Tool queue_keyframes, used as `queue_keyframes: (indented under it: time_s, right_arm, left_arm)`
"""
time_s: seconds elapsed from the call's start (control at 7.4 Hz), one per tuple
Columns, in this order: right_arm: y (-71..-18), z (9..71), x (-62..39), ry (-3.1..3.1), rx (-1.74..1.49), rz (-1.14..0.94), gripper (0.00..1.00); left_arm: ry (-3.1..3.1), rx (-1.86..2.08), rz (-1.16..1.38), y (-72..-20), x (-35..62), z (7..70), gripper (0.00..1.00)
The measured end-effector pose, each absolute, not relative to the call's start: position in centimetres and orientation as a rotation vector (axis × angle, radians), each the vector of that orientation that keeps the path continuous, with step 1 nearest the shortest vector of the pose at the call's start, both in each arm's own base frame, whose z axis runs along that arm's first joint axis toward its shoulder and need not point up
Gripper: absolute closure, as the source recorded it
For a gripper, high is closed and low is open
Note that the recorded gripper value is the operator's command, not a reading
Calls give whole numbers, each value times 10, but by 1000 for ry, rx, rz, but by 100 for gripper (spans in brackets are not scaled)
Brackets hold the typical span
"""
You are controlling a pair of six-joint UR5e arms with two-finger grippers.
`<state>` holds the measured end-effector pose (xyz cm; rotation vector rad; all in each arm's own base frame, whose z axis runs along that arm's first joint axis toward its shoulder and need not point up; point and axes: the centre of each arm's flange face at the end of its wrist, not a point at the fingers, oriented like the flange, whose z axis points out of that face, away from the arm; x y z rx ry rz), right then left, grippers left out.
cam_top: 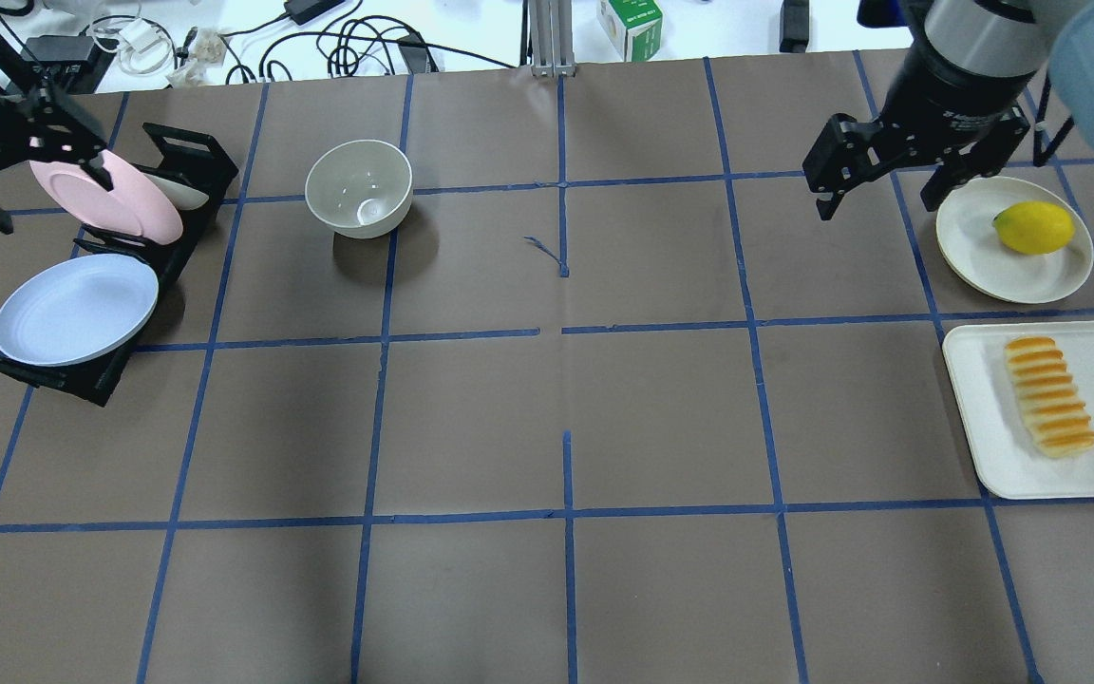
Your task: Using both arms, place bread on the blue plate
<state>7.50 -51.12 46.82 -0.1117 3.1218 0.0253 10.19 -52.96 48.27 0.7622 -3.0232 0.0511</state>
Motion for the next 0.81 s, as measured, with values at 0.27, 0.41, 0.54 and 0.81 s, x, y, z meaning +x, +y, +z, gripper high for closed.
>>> queue_keyframes:
  time_s: [0.27, 0.41, 0.54, 0.81]
  right_arm:
    - [-503, 443, 21, 3107, -149, 75, 0]
    - [-498, 424, -14, 3097, -163, 86, 0]
    - [-491, 400, -55, 3088, -175, 82, 0]
    - [-468, 346, -131, 3096, -151, 21, 0]
  left_arm:
    - [-2973, 965, 62, -528, 193, 444, 0]
    - [-2956, 1048, 93, -531, 233, 418, 0]
    - [-2944, 1103, 119, -537, 265, 391, 5]
    - [-2921, 1151, 76, -550, 302, 330, 16]
